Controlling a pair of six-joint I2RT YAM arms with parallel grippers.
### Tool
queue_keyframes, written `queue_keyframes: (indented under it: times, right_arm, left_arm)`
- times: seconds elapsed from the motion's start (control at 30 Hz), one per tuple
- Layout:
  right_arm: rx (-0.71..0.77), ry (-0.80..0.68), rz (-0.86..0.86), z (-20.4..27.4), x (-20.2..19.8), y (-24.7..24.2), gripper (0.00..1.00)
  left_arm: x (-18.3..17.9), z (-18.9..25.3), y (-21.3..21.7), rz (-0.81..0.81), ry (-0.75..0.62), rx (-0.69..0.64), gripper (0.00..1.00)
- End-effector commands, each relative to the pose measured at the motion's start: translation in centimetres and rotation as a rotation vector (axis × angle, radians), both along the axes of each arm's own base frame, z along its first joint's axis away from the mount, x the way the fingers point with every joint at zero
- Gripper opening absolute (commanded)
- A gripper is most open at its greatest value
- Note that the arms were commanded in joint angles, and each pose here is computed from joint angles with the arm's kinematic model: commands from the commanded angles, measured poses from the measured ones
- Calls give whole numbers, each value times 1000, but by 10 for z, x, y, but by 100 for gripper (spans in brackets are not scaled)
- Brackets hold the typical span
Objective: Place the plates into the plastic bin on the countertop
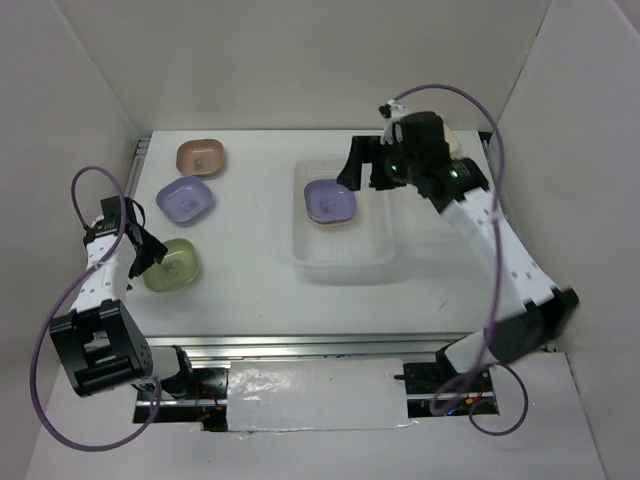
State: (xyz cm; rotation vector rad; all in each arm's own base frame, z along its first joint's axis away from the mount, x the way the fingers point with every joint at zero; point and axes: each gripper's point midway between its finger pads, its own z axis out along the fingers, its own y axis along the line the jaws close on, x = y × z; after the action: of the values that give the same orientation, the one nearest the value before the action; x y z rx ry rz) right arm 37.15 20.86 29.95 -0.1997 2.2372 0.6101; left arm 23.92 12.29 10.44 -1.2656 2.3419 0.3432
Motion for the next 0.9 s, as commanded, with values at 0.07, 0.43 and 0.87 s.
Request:
queue_keyframes:
  times: [0.07,0.43,0.87]
  right_arm:
    - [286,-298,293,75,-88,24,100]
    - [369,-451,395,101,-167,-5,100]
    - [349,-481,294,113,-176,-33,100]
  left_arm:
    - [24,-21,2,-48,21,-85,99]
    - [5,-69,1,85,194,-126,53]
    - [-12,-59,-20,167,56,-164,0]
